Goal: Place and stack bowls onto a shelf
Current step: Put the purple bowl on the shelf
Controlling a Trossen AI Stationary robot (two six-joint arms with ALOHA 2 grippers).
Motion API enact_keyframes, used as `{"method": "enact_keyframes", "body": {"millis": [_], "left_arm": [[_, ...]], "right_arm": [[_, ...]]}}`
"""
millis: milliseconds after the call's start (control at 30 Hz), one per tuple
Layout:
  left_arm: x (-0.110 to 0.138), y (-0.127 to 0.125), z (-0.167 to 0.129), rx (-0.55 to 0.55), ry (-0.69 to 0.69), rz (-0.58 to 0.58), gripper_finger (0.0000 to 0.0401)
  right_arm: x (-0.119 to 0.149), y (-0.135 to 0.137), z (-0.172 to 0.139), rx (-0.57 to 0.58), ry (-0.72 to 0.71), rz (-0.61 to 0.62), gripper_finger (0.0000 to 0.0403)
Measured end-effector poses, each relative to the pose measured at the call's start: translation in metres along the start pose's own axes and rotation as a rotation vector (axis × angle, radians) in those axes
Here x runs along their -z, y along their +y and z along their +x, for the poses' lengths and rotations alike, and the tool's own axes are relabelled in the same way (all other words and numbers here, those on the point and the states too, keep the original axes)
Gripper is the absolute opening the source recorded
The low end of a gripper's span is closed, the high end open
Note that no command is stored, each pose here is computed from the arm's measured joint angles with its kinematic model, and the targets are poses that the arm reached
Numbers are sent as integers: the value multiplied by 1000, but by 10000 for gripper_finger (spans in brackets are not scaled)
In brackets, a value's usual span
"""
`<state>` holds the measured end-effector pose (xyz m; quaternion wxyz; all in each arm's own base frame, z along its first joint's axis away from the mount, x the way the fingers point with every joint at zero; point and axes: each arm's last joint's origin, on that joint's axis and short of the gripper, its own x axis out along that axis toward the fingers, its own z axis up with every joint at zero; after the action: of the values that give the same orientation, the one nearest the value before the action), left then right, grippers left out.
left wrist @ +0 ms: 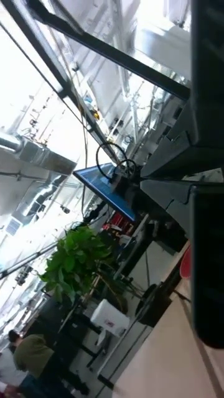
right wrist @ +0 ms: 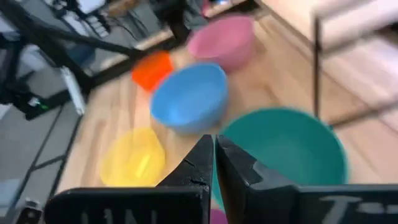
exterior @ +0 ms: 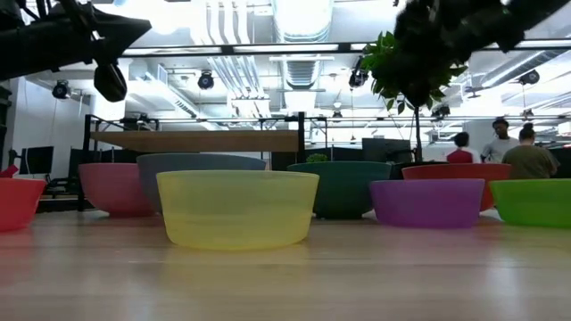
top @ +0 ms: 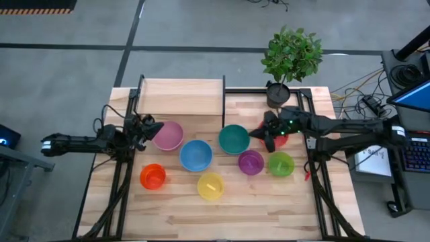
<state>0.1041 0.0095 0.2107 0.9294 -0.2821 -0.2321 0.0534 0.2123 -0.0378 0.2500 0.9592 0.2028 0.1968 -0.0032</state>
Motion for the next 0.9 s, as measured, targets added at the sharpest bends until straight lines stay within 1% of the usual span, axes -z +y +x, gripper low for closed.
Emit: {"method": "enact_keyframes", "body": {"millis": [67, 167, 267, 400, 500, 567, 667, 767, 900], "left_arm": [[1, 0, 0, 1, 8, -18, 0], [3, 1, 1, -12, 27, -46, 0], [6, 3, 3, -29, 51, -46, 0], [7, 3, 4, -33, 53, -26, 0], [6, 2, 5, -10, 37, 9, 0], [4, 0, 5, 17, 29, 35, 0], [2, -1, 4, 33, 18, 74, 0], [2, -1, 4, 35, 14, 106, 0], [2, 0, 4, 21, 14, 127, 0]], "right_arm": [[-1, 5, 9, -14, 44, -16, 9], [-6, 16, 19, -49, 71, -41, 9], [-19, 30, 27, -92, 60, -39, 9], [-26, 45, 39, -106, 152, -25, 9], [-33, 56, 44, -86, 257, -7, 9], [-35, 60, 48, -38, 366, 36, 9], [-35, 64, 53, 71, 533, 87, 9], [-37, 67, 53, 186, 685, 149, 9], [-34, 66, 59, 289, 846, 210, 9]]}}
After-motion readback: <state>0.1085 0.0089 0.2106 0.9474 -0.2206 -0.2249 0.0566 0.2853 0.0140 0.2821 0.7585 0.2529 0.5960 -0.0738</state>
